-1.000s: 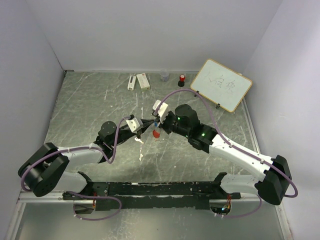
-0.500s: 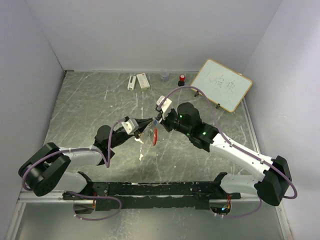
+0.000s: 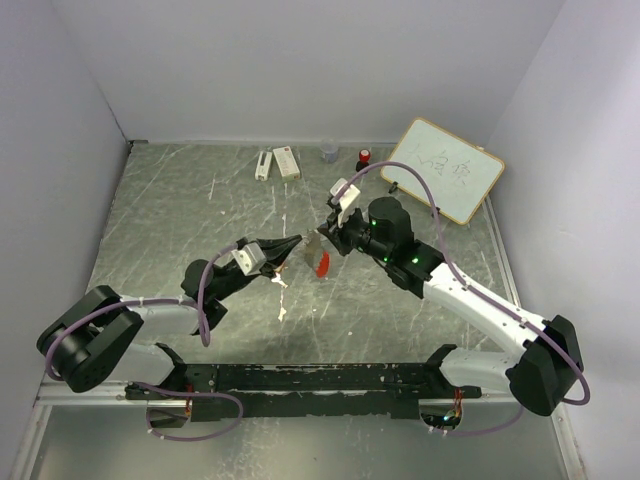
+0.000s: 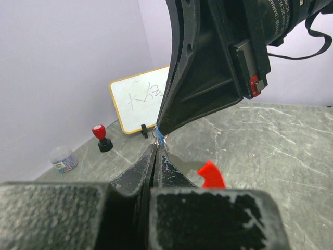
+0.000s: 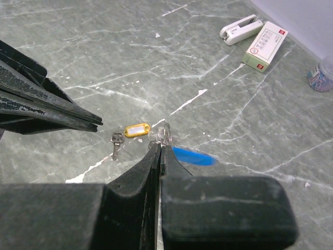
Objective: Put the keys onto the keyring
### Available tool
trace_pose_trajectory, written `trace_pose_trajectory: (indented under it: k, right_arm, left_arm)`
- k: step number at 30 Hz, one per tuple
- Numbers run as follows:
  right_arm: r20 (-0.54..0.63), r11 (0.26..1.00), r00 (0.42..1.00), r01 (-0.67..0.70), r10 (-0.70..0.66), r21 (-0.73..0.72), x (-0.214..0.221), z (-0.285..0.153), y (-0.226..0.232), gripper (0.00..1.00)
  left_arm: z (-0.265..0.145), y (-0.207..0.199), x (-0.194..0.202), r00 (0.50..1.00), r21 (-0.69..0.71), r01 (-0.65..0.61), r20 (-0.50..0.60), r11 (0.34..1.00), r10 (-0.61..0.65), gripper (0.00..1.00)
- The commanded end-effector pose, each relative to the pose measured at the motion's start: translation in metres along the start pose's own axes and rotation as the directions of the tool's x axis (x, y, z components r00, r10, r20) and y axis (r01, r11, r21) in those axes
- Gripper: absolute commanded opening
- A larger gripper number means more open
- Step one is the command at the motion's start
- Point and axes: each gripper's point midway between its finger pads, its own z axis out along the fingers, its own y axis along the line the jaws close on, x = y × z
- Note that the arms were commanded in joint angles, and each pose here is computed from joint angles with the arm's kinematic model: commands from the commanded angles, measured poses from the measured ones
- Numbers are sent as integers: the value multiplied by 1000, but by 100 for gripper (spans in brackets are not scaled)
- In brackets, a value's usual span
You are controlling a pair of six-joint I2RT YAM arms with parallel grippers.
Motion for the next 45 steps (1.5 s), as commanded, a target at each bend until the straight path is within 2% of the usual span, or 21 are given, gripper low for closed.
trace_pose_trajectory:
  k: [1, 3, 6, 12, 15, 20, 28, 45]
  right_arm:
    - [39, 1000, 999, 1, -1, 5, -11, -3, -1, 0]
    - [40, 1000, 999, 6, -6, 7, -12, -4, -2, 0]
    - [36, 1000, 999, 15, -15, 13, -13, -5, -3, 0]
    - [31, 1000, 999, 28, -28, 12, -15, -6, -4, 0]
    - [29, 1000, 999, 30, -30, 9, -15, -5, -4, 0]
    - [23, 999, 999, 38, -37, -5, -15, -4, -2, 0]
    - [14, 999, 999, 49, -49, -3, -15, -5, -2, 0]
    - [8, 998, 999, 52, -51, -37, -12, -1, 3, 0]
  left_arm:
    - [3, 0, -14, 999, -5, 12, 50, 1000, -12, 7]
    - [1, 3, -12, 999, -23, 8, 35, 1000, -7, 7]
    - [0, 9, -12, 1000, -55, 7, 17, 998, -6, 12]
    - [8, 7, -1, 997, -17, 2, -78, 1000, -3, 32]
    - [14, 4, 10, 989, 22, 13, -148, 1000, -10, 35]
    - [23, 1, 26, 973, 55, 42, -231, 998, -29, 36]
    - [31, -10, 41, 951, 122, 101, -305, 987, -60, 36]
    - [37, -10, 44, 951, 107, 104, -301, 989, -67, 36]
